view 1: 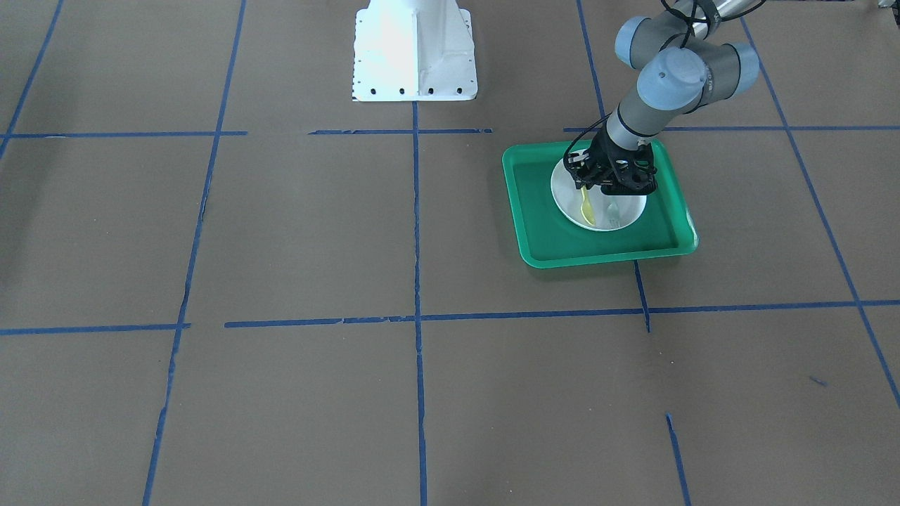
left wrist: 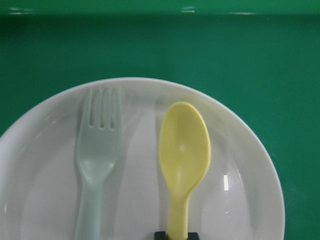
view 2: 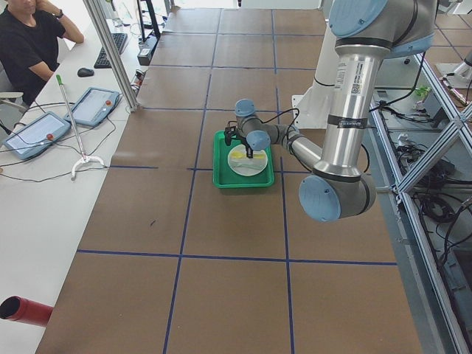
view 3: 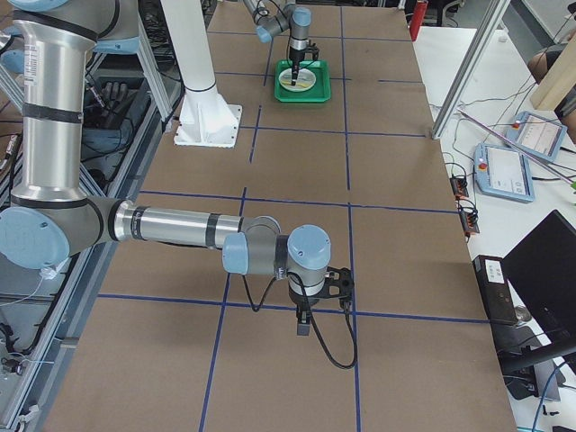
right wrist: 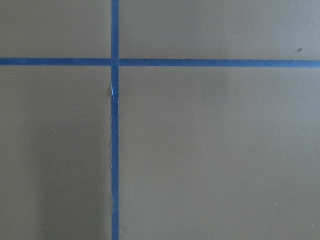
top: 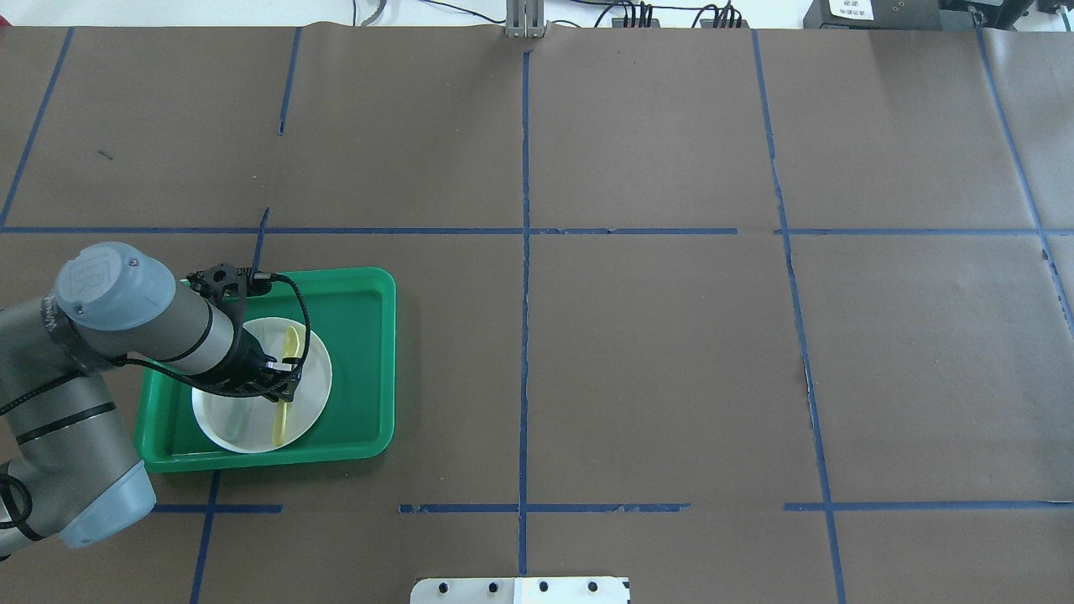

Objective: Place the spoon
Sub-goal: 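Lift the yellow spoon and carry it off the plate onto the tray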

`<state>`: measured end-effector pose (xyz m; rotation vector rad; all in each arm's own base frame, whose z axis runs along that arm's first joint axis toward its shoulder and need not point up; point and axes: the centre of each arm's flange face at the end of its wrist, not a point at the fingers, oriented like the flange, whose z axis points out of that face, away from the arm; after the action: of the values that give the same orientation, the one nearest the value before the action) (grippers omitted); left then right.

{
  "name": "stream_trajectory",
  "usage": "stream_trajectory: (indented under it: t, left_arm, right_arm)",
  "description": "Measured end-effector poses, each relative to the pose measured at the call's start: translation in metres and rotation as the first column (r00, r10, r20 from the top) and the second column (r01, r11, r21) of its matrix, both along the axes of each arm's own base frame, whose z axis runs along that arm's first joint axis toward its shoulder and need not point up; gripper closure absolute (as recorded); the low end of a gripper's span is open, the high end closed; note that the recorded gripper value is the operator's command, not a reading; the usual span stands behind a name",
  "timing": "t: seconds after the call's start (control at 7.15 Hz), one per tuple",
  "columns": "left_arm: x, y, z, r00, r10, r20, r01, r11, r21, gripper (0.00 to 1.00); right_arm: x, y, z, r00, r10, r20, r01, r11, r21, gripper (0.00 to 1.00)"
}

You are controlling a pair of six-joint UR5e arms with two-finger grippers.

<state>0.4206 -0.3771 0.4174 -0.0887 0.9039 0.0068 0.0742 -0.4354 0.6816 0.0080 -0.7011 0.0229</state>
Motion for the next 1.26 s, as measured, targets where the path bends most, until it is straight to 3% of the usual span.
stream_trajectory:
  t: [0.84, 1.26]
  left_arm:
    - [-0.03, 0.003, -0.032, 0.999, -0.013, -0.043, 0.014, 0.999, 0.029, 0.85]
    - [-0.023, -0.002, -0.058, 0.999, -0.036, -0.032, 0.036, 0.999, -0.007, 0.85]
  right_arm:
    - [0.0, 0.0, 0.0, 1.0, -0.001, 0.0, 0.001, 1.0, 0.0, 0.0]
    - [0.0, 0.0, 0.0, 1.0, 0.0, 0.0, 0.0, 1.0, 0.001, 0.0]
